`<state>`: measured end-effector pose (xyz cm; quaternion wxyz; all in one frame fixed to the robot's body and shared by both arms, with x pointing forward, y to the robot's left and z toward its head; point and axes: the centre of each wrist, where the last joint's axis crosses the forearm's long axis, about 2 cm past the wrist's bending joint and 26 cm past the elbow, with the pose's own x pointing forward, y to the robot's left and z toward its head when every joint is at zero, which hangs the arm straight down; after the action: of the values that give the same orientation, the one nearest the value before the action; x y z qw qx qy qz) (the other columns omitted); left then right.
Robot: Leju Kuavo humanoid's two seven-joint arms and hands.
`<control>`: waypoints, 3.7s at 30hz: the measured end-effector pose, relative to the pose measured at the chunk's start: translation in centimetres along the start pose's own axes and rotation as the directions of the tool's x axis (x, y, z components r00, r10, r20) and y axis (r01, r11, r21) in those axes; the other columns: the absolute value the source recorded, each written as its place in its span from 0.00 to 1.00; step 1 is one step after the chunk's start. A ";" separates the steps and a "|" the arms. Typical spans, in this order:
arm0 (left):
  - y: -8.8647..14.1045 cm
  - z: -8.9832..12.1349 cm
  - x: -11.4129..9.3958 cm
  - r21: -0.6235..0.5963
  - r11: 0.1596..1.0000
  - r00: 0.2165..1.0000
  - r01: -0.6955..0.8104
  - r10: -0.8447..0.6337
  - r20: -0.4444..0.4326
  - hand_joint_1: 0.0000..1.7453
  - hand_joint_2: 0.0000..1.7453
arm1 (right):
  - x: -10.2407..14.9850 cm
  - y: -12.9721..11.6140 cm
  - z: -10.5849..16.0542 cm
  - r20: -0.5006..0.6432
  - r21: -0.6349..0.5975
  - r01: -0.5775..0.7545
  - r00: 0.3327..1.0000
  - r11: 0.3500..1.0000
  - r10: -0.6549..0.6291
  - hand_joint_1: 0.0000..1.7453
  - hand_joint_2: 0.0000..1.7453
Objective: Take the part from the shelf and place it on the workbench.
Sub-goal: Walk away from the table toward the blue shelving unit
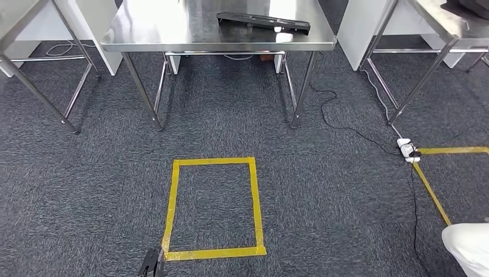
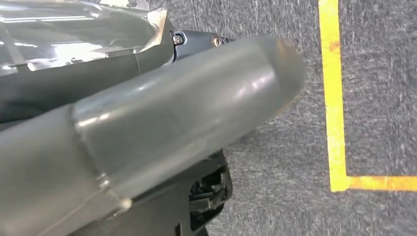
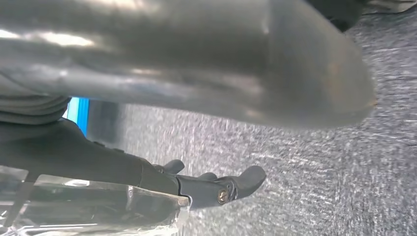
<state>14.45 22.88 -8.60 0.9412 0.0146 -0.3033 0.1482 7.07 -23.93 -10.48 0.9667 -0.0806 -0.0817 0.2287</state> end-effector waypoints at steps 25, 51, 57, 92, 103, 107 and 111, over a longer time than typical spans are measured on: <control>0.8 0.6 -1.8 0.013 0.998 0.993 0.060 -0.059 -0.105 0.00 0.00 | -0.2 0.2 0.0 -0.006 0.028 -0.007 1.000 1.000 0.008 0.00 0.00; 1.5 1.9 -4.9 -0.077 0.959 0.936 0.274 -0.284 -0.208 0.00 0.00 | 0.5 -0.2 0.0 0.035 0.061 -0.085 0.996 0.995 0.083 0.00 0.00; 1.3 2.0 -5.1 -0.068 0.939 0.928 0.336 -0.343 -0.143 0.00 0.00 | -0.4 0.2 0.0 0.025 0.061 -0.099 0.995 0.993 0.097 0.00 0.00; 1.0 1.7 -4.2 0.011 0.949 0.920 0.316 -0.304 -0.249 0.00 1.00 | -1.7 0.4 0.0 0.023 0.052 -0.180 0.984 0.982 0.179 0.00 0.00; 1.6 2.5 -6.0 -0.004 0.942 0.907 0.334 -0.323 -0.271 0.00 1.00 | -1.8 0.2 -0.1 0.020 0.055 -0.192 0.981 0.980 0.192 0.00 0.00; 1.6 2.4 -5.9 -0.006 0.941 0.906 0.338 -0.327 -0.269 0.00 1.00 | -1.6 0.1 -0.1 0.023 0.052 -0.195 0.981 0.979 0.194 0.00 0.00; 1.6 2.5 -6.0 -0.008 0.940 0.905 0.340 -0.329 -0.269 0.00 1.00 | -1.5 0.1 -0.1 0.024 0.049 -0.196 0.980 0.979 0.195 0.00 0.00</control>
<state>7.96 22.48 -10.13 0.9843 0.0649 -0.1639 -0.0089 5.75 -24.53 -10.76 0.9404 -0.0616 -0.0766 0.3255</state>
